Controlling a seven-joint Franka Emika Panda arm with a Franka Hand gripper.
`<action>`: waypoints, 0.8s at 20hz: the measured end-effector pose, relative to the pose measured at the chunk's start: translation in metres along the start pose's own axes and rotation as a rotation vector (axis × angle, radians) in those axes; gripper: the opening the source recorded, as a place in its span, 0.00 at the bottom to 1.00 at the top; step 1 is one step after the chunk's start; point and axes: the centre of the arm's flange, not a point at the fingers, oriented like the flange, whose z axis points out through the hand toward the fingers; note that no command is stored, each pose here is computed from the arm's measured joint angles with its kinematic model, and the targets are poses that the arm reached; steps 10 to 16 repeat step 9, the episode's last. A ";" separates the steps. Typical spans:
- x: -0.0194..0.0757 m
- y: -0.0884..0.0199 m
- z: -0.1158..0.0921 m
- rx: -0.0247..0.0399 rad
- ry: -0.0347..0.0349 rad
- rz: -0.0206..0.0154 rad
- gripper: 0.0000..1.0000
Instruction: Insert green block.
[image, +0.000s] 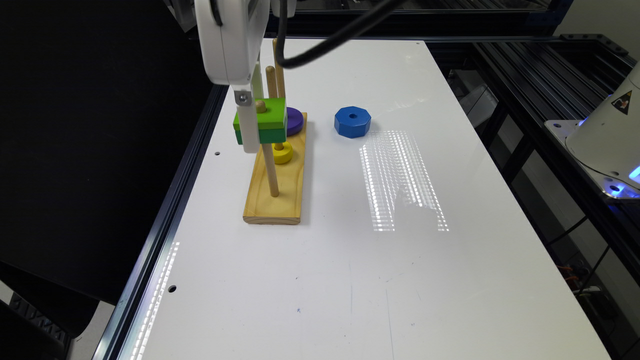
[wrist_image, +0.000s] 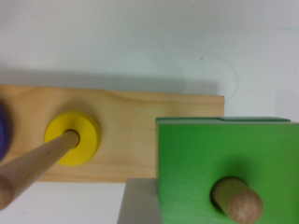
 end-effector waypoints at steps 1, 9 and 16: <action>0.0000 0.000 0.000 -0.0002 -0.0001 -0.0001 0.00; 0.0004 0.000 0.007 -0.0027 -0.0022 -0.0006 0.00; 0.0004 0.000 0.007 -0.0027 -0.0022 -0.0006 0.00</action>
